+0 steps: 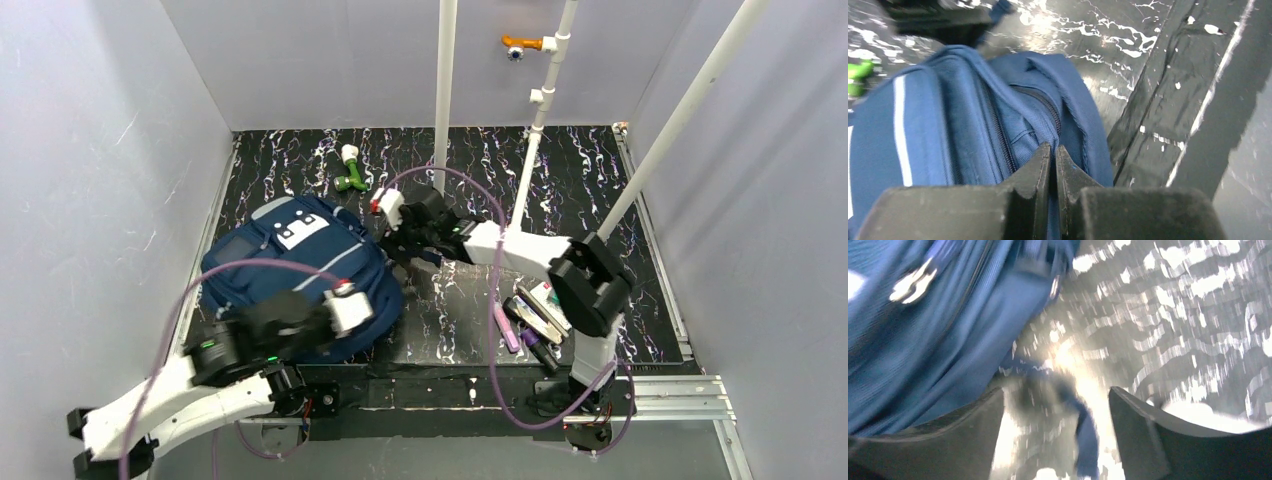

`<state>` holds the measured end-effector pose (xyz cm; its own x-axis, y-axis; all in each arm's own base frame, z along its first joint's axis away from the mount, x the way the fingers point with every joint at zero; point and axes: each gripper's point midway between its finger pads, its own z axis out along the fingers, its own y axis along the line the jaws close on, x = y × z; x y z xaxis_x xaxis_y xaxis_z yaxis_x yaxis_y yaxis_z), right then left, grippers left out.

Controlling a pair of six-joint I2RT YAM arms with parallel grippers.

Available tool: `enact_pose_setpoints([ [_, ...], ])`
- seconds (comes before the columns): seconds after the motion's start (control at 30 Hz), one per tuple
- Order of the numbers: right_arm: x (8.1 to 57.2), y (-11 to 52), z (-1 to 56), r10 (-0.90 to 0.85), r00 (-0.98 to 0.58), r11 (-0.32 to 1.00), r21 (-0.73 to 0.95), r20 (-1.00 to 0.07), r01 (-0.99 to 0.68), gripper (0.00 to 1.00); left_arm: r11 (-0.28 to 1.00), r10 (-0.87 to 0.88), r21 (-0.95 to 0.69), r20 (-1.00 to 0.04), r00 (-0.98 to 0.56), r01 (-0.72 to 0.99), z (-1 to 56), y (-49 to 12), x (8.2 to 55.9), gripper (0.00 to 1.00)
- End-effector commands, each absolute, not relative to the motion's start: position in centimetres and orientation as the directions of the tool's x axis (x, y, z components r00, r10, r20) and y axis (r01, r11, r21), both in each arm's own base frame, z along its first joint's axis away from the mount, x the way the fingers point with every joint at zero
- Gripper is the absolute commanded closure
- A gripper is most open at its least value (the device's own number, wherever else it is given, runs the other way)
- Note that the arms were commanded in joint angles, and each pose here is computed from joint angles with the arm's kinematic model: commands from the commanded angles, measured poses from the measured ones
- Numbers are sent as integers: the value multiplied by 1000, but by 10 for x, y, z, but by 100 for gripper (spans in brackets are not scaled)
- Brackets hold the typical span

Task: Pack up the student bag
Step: Zip the student bag at the center of the board.

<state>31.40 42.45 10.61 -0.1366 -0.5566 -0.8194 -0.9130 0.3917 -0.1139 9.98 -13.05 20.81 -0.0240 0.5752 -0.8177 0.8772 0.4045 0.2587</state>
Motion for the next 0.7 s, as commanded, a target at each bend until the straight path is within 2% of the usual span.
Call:
enact_pose_setpoints([
  [0.0, 297, 342, 125, -583, -353, 606, -103, -732, -789, 9, 496, 367, 146, -929, -53, 856, 212, -225, 146, 100],
  [0.17, 297, 291, 149, -437, -534, 796, -35, -724, -604, 2, 514, 367, 42, -914, -176, 857, 194, -279, 169, 100],
  [0.3, 290, 280, 156, -315, -611, 830, 101, -726, -548, 2, 535, 382, -32, -882, -275, 844, 181, -289, 170, 98],
  [0.37, 281, 289, 165, -265, -617, 804, 183, -741, -565, 2, 566, 375, -46, -875, -307, 823, 178, -282, 171, 68],
  [0.43, 271, 300, 173, -218, -621, 763, 266, -753, -589, 2, 545, 404, -43, -861, -308, 837, 178, -276, 165, 52],
  [0.6, 246, 322, 175, -175, -657, 672, 399, -733, -624, 2, 566, 423, -42, -843, -333, 823, 196, -250, 158, 26],
  [0.67, 235, 328, 179, -185, -635, 665, 380, -750, -643, 2, 600, 397, -47, -849, -349, 799, 209, -236, 157, 22],
])
